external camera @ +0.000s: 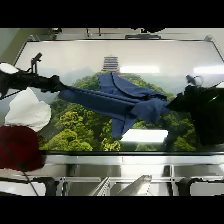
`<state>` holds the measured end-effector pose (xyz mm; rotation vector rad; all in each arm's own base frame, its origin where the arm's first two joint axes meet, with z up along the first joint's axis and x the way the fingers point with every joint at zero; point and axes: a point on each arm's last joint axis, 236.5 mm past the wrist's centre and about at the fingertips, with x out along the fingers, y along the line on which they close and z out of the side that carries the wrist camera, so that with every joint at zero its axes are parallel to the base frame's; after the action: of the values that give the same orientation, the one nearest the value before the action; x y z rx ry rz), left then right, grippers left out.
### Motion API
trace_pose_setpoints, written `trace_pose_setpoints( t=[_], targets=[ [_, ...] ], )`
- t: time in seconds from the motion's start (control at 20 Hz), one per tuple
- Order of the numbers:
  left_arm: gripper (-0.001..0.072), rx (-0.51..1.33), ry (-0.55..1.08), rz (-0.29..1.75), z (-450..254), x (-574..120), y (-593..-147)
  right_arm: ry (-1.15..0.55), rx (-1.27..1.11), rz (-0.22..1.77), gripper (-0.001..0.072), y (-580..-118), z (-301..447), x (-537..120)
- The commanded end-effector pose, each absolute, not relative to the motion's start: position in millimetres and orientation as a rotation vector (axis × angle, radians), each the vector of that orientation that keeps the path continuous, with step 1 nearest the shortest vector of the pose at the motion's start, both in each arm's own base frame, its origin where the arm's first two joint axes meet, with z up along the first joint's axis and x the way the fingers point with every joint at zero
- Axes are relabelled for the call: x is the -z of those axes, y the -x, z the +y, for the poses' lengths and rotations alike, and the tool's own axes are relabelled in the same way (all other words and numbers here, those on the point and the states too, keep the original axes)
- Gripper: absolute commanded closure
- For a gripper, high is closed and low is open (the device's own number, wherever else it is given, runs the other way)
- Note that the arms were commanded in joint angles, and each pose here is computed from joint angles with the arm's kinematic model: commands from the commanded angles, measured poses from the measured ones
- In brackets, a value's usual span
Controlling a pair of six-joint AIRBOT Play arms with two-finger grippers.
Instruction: Fold the shirts.
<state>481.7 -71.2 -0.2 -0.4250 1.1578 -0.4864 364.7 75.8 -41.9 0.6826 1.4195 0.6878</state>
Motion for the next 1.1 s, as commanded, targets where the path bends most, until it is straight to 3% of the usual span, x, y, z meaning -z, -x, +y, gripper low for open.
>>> trace_pose_setpoints(
  t=[0.0,0.05,0.1,0.15,0.2,0.25,0.4,0.5,0.7,0.85,1.05],
  targets=[
    [0.0687,0.561,0.395,1.178,-105,19,-509,-0.63,-0.725,1.399,0.0694,-360,115,64],
    [0.0686,0.576,0.389,1.184,-109,21,-514,-0.613,-0.694,1.366,0.0694,-370,114,66],
    [0.0632,0.579,0.408,1.206,-112,21,-515,-0.6,-0.663,1.334,0.0683,-381,109,66],
    [0.0289,0.578,0.439,1.243,-112,18,-513,-0.609,-0.647,1.321,0.0511,-387,104,63],
    [-0.0013,0.586,0.465,1.285,-111,13,-507,-0.619,-0.645,1.314,0.0195,-391,99,56],
    [-0.0006,0.596,0.491,1.338,-107,5,-497,-0.637,-0.645,1.315,0.0129,-393,95,49],
    [0.0002,0.64,0.532,1.516,-108,-5,-452,-0.671,-0.633,1.32,0.013,-390,75,37],
    [0.0007,0.667,0.55,1.638,-131,11,-404,-0.708,-0.625,1.414,0.013,-362,69,50],
    [0.0007,0.702,0.611,1.668,-217,70,-307,-0.82,-0.583,1.527,0.013,-317,80,88],
    [0.0008,0.684,0.703,1.631,-260,97,-276,-0.843,-0.573,1.471,0.0131,-329,83,88],
    [0.0008,0.664,0.738,1.569,-295,107,-270,-0.91,-0.629,1.353,0.0131,-350,93,69]
  ],
)
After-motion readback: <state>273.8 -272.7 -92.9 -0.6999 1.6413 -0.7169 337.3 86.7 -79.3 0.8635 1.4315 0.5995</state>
